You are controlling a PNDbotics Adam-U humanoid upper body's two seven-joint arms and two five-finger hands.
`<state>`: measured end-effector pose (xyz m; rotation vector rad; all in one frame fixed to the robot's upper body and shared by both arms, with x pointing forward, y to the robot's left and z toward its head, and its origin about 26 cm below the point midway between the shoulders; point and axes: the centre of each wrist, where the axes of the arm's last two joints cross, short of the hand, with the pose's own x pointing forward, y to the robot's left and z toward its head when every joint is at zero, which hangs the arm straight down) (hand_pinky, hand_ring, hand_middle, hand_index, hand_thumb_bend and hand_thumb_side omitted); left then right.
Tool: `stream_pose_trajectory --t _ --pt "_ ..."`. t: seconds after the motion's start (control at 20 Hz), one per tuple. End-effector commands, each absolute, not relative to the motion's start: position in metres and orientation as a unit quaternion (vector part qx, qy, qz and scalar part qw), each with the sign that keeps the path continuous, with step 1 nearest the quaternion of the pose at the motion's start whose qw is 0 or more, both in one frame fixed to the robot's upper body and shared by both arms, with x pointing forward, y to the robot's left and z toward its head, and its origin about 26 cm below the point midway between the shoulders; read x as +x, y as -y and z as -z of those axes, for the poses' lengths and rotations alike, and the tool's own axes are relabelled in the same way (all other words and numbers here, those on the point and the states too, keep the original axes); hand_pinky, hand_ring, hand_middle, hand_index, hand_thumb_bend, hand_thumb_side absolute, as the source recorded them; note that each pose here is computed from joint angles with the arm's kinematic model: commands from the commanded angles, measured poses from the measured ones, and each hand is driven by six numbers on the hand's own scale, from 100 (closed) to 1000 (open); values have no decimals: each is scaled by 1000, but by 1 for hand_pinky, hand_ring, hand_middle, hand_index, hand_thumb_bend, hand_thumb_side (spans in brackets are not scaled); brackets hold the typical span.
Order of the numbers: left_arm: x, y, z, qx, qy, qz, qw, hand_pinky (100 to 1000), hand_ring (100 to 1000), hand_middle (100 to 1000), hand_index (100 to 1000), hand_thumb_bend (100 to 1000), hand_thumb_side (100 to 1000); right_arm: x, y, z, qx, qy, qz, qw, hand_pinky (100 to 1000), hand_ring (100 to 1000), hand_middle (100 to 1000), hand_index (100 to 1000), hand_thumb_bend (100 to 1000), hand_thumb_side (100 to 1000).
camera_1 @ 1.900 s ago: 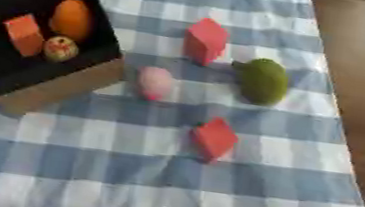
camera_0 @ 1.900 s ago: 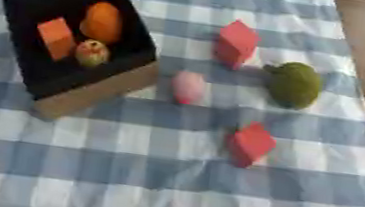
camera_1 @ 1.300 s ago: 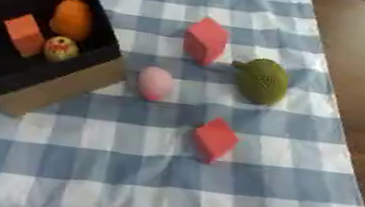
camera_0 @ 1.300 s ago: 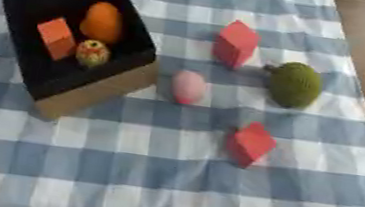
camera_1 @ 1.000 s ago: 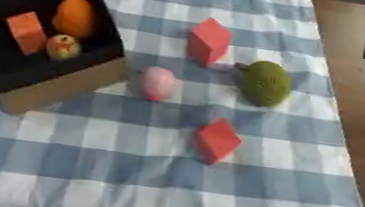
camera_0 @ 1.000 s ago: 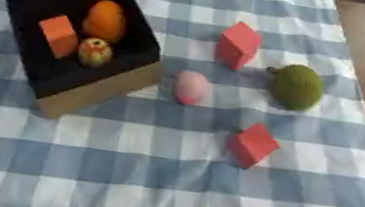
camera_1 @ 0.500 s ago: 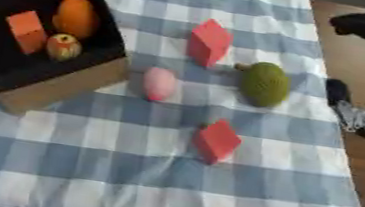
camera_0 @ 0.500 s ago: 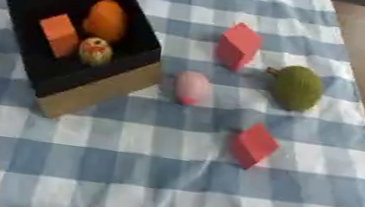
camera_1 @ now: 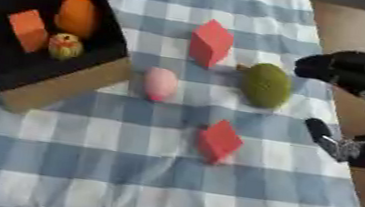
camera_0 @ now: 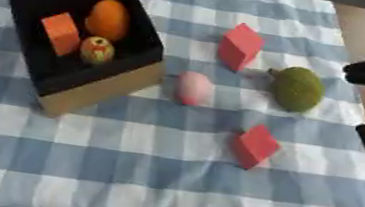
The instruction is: Pick up objects on the table and place them in the box.
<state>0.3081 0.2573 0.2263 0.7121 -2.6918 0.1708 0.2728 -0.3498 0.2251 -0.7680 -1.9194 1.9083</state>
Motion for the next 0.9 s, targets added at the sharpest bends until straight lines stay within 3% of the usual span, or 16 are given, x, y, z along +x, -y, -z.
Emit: stream_pose_trajectory --t 0.05,0.25,0.55,0.9 --pt "305 -258 -233 252 953 -49 162 739 879 735 797 587 627 273 344 -235 -267 647 -700 143 879 856 879 960 100 433" --pt "305 -258 -233 248 953 -48 164 739 880 735 797 588 627 276 335 -236 -250 635 -717 144 885 860 866 953 100 408" --pt "305 -256 -233 244 954 -46 166 739 880 736 798 586 628 279 326 -240 -234 610 -739 163 890 862 855 947 100 439" --pt "305 -254 -233 237 956 -45 166 740 882 736 798 583 629 284 310 -243 -203 563 -781 179 922 896 882 966 100 379"
